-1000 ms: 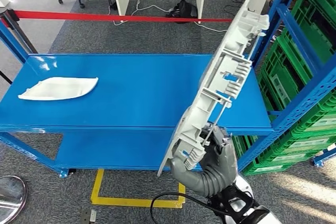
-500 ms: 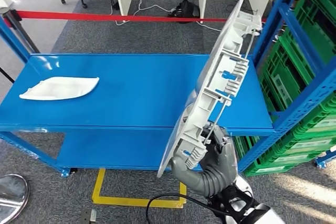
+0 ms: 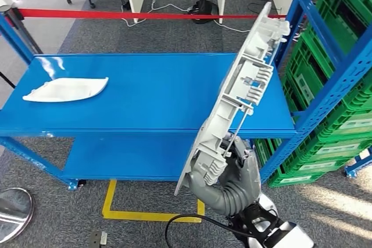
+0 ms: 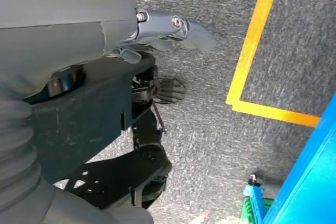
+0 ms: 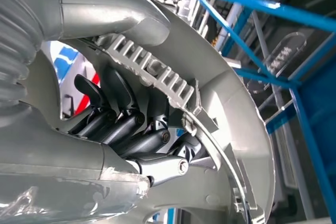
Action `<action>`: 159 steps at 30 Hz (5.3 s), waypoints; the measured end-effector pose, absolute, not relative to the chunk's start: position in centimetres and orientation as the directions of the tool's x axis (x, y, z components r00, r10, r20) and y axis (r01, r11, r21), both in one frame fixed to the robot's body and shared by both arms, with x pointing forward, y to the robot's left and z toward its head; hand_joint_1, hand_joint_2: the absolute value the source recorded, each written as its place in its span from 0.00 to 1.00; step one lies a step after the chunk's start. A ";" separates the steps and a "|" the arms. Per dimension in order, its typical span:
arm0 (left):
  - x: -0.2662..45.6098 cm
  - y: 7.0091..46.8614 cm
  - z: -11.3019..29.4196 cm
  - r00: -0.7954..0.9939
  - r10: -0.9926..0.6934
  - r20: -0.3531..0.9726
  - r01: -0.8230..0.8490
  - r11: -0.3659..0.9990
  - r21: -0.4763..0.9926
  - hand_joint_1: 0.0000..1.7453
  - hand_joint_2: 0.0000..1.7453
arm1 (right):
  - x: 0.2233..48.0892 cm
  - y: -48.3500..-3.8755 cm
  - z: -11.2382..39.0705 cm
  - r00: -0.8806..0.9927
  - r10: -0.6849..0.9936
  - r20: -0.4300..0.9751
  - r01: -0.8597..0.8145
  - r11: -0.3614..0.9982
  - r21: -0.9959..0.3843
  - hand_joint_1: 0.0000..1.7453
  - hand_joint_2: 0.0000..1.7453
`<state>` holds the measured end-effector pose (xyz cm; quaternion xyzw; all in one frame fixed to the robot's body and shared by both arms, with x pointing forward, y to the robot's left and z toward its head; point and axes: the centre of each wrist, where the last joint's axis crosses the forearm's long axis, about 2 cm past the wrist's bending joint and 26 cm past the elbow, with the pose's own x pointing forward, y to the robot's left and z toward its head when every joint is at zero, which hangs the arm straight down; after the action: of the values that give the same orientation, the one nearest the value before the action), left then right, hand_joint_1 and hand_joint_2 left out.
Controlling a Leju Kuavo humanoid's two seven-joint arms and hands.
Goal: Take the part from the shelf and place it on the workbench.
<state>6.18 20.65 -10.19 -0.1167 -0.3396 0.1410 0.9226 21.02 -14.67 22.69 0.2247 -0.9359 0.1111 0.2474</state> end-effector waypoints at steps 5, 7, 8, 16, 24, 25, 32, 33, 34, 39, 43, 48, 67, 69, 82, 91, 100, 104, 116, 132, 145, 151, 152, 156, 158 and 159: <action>5.9 20.6 -10.2 0.733 0.341 0.588 -0.182 0.932 -0.313 0.00 1.00 | 21.0 -14.7 22.7 -0.776 -0.365 0.514 -0.476 0.874 -0.097 1.00 1.00; 6.0 20.6 -10.2 0.733 0.341 0.589 -0.181 0.932 -0.315 0.00 1.00 | 21.0 -14.6 22.6 -0.775 -0.366 0.515 -0.478 0.873 -0.098 1.00 1.00; 6.0 20.6 -10.2 0.733 0.341 0.589 -0.181 0.932 -0.315 0.00 1.00 | 21.0 -14.6 22.6 -0.774 -0.367 0.516 -0.479 0.872 -0.098 1.00 1.00; 6.0 20.6 -10.2 0.732 0.342 0.589 -0.181 0.931 -0.316 0.00 1.00 | 21.0 -14.6 22.7 -0.774 -0.367 0.516 -0.480 0.871 -0.101 1.00 1.00; 6.0 20.6 -10.2 0.725 0.345 0.596 -0.181 0.930 -0.319 0.00 1.00 | 21.0 -14.7 22.6 -0.776 -0.361 0.517 -0.476 0.873 -0.105 1.00 1.00; 6.0 20.6 -10.2 0.722 0.346 0.599 -0.180 0.930 -0.321 0.00 1.00 | 21.0 -14.7 22.6 -0.777 -0.359 0.517 -0.474 0.874 -0.106 1.00 1.00; 6.2 20.6 -10.2 0.702 0.349 0.621 -0.165 0.928 -0.335 0.00 1.00 | 21.0 -14.7 22.6 -0.782 -0.349 0.517 -0.467 0.877 -0.114 1.00 1.00; 6.2 20.5 -10.2 0.701 0.349 0.622 -0.164 0.928 -0.336 0.00 1.00 | 21.0 -14.7 22.6 -0.782 -0.348 0.516 -0.466 0.877 -0.115 1.00 1.00; 6.2 20.5 -10.2 0.700 0.348 0.623 -0.163 0.928 -0.336 0.00 1.00 | 21.0 -14.7 22.6 -0.783 -0.348 0.516 -0.466 0.878 -0.115 1.00 1.00; 6.0 20.5 -10.2 0.700 0.348 0.624 -0.161 0.928 -0.337 0.00 1.00 | 20.9 -14.7 22.6 -0.783 -0.346 0.517 -0.465 0.877 -0.118 1.00 1.00; 6.0 20.5 -10.2 0.709 0.354 0.611 -0.173 0.926 -0.336 0.00 1.00 | 20.9 -14.7 22.5 -0.782 -0.345 0.519 -0.466 0.877 -0.119 1.00 1.00; 6.0 20.5 -10.2 0.714 0.358 0.602 -0.178 0.924 -0.339 0.00 1.00 | 20.9 -14.7 22.5 -0.783 -0.344 0.518 -0.465 0.877 -0.121 1.00 1.00; 6.1 20.5 -10.2 0.726 0.345 0.595 -0.171 0.929 -0.330 0.00 1.00 | 21.0 -14.8 22.5 -0.785 -0.340 0.517 -0.462 0.879 -0.123 1.00 1.00; 6.1 20.5 -10.2 0.726 0.344 0.596 -0.170 0.929 -0.329 0.00 1.00 | 20.9 -14.8 22.5 -0.785 -0.341 0.517 -0.462 0.878 -0.123 1.00 1.00; 6.1 20.5 -10.2 0.727 0.343 0.595 -0.169 0.929 -0.329 0.00 1.00 | 21.0 -14.8 22.6 -0.787 -0.340 0.516 -0.461 0.878 -0.126 1.00 1.00; 6.2 20.7 -10.2 0.725 0.341 0.598 -0.169 0.930 -0.326 0.00 1.00 | 21.0 -14.8 22.5 -0.786 -0.337 0.518 -0.459 0.879 -0.124 1.00 1.00; 6.1 20.6 -10.2 0.728 0.333 0.599 -0.165 0.934 -0.317 0.00 1.00 | 20.9 -14.8 22.5 -0.785 -0.340 0.519 -0.463 0.878 -0.124 1.00 1.00; 6.1 20.6 -10.2 0.729 0.332 0.599 -0.165 0.934 -0.317 0.00 1.00 | 20.9 -14.8 22.5 -0.784 -0.340 0.519 -0.463 0.878 -0.125 1.00 1.00; 6.1 20.7 -10.2 0.732 0.329 0.596 -0.166 0.935 -0.314 0.00 1.00 | 20.9 -14.8 22.5 -0.786 -0.338 0.517 -0.460 0.879 -0.125 1.00 1.00; 6.3 20.7 -10.2 0.733 0.327 0.596 -0.163 0.936 -0.313 0.00 1.00 | 20.9 -14.8 22.5 -0.786 -0.337 0.518 -0.459 0.879 -0.125 1.00 1.00; 6.2 20.6 -10.2 0.725 0.333 0.603 -0.165 0.934 -0.316 0.00 1.00 | 20.9 -14.9 22.5 -0.788 -0.335 0.516 -0.457 0.880 -0.127 1.00 1.00; 6.1 20.8 -10.2 0.726 0.330 0.604 -0.167 0.936 -0.310 0.00 1.00 | 20.9 -14.9 22.5 -0.792 -0.327 0.516 -0.447 0.886 -0.123 1.00 1.00; 6.1 20.8 -10.2 0.726 0.329 0.604 -0.167 0.936 -0.309 0.00 1.00 | 20.9 -15.0 22.4 -0.794 -0.324 0.514 -0.442 0.889 -0.123 1.00 1.00; 6.2 20.8 -10.2 0.723 0.326 0.609 -0.165 0.938 -0.306 0.00 1.00 | 20.9 -15.0 22.5 -0.818 -0.295 0.493 -0.406 0.905 -0.132 1.00 1.00; 6.2 20.7 -10.2 0.723 0.325 0.609 -0.164 0.938 -0.305 0.00 1.00 | 20.9 -15.1 22.5 -0.827 -0.280 0.488 -0.390 0.911 -0.137 1.00 1.00; 6.2 20.7 -10.2 0.723 0.325 0.610 -0.165 0.938 -0.305 0.00 1.00 | 20.8 -15.1 22.5 -0.822 -0.281 0.495 -0.392 0.911 -0.133 1.00 1.00</action>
<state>6.16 20.73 -10.21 -0.1154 -0.3477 0.1331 0.9209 20.84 -15.06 22.52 0.1776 -0.9476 0.1150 0.2396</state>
